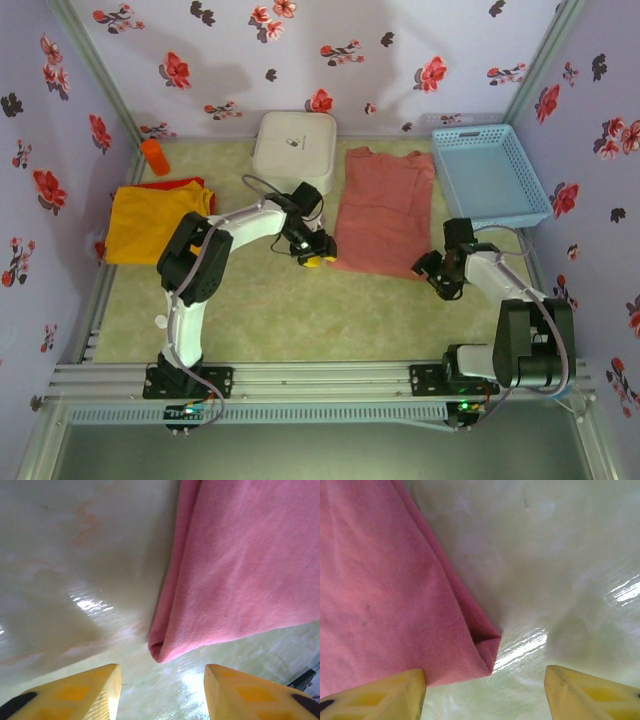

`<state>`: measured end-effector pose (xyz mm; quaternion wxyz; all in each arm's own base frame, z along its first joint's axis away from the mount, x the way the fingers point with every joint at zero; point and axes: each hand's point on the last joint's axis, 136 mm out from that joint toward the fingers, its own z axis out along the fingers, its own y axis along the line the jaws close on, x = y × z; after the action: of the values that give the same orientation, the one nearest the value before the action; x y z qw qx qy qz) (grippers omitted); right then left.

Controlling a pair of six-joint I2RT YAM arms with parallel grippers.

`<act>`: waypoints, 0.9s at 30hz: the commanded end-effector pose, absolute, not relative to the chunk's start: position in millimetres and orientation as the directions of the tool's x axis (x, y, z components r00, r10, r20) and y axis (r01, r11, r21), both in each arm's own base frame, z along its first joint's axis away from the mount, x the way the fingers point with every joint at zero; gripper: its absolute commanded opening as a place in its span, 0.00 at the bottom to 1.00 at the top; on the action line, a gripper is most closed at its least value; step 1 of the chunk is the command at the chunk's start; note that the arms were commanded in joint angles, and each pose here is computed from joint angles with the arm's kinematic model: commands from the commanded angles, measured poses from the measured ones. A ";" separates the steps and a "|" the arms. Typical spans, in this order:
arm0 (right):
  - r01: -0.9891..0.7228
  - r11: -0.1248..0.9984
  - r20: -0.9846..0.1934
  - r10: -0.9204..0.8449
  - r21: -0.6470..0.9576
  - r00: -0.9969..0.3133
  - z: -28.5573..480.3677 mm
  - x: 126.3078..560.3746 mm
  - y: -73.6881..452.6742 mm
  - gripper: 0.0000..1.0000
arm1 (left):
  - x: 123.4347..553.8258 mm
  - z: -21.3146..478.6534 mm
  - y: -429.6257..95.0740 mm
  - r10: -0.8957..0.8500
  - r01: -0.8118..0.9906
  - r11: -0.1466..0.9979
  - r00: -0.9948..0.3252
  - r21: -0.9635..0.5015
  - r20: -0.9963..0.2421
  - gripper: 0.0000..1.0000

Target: Fold and stack the t-shirts

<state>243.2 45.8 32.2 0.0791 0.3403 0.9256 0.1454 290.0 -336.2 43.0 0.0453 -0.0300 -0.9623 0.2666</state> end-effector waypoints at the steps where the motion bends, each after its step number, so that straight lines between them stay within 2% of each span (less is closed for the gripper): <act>1: 0.611 0.713 -0.068 0.668 0.344 -0.741 28.5 253.3 48.5 0.62 | 291.4 40.2 -347.1 0.076 0.017 0.842 -0.993 -0.538 0.088 0.47; 8: 0.615 0.717 -0.094 0.672 0.328 -0.734 21.9 263.6 45.6 0.57 | 287.6 30.3 -353.4 0.076 0.002 0.851 -0.990 -0.525 0.119 0.47; 19: 0.616 0.733 -0.093 0.662 0.289 -0.744 10.6 264.5 42.3 0.37 | 278.8 27.6 -355.4 0.090 0.004 0.861 -0.986 -0.508 0.144 0.46; 27: 0.603 0.742 -0.096 0.650 0.292 -0.754 13.9 275.9 44.3 0.32 | 275.3 16.3 -360.8 0.095 -0.001 0.872 -0.981 -0.489 0.172 0.45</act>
<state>253.5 41.3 15.6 0.0652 0.3507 0.9273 0.1133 283.9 -356.6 27.1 0.0711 -0.0265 -0.9631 0.2584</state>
